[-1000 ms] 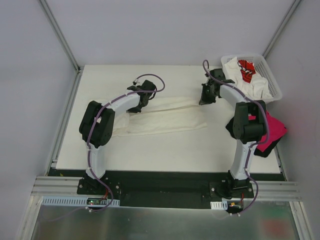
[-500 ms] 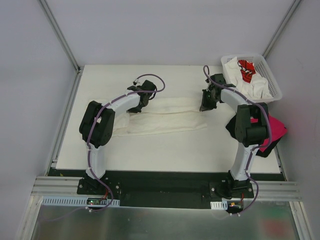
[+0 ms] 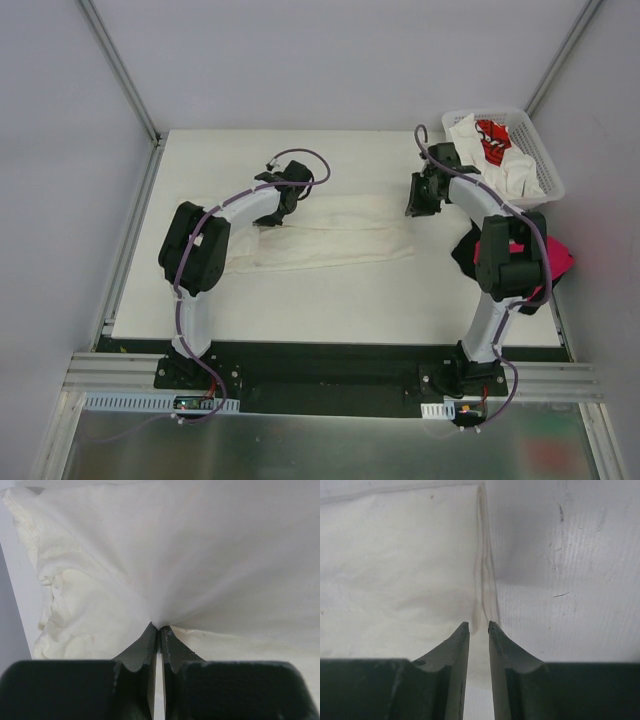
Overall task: Fold and stack the t-shirts
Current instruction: Fold the other side of the tshirt into a rectangle
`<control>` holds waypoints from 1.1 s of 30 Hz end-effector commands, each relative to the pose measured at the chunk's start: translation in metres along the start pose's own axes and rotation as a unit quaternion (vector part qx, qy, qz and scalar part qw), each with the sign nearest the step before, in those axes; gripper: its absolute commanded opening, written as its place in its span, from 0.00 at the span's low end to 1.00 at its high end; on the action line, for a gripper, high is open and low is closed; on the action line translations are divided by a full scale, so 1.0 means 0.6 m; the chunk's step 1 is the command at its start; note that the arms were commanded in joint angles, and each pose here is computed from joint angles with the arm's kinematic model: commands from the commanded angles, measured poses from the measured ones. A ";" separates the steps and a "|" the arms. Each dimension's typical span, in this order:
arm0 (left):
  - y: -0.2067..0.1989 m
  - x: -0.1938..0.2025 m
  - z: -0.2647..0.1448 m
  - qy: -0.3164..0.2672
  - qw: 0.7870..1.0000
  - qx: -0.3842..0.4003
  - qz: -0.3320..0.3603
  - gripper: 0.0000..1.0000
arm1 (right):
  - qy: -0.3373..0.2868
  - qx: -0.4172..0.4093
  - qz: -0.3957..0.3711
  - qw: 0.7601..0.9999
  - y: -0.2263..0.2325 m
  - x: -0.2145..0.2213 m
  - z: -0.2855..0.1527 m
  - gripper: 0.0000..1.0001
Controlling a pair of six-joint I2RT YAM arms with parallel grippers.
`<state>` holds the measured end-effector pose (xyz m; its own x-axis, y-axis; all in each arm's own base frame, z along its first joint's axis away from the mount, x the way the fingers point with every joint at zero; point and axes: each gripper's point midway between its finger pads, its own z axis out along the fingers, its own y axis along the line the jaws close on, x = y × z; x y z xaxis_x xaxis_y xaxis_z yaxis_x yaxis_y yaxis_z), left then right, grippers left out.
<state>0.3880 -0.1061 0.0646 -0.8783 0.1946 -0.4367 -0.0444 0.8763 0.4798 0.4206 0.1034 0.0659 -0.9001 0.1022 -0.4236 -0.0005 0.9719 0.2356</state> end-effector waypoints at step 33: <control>0.078 -0.056 -0.110 -0.090 0.990 0.008 -0.108 0.36 | 0.016 -0.087 0.032 0.996 0.085 -0.047 0.090 0.25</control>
<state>0.4004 -0.1111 0.1221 -0.7925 0.1518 -0.5907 -0.1282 0.9054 0.4047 0.4713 0.1757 0.0271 -0.9284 0.1221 -0.3511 -0.0401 0.9060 0.4213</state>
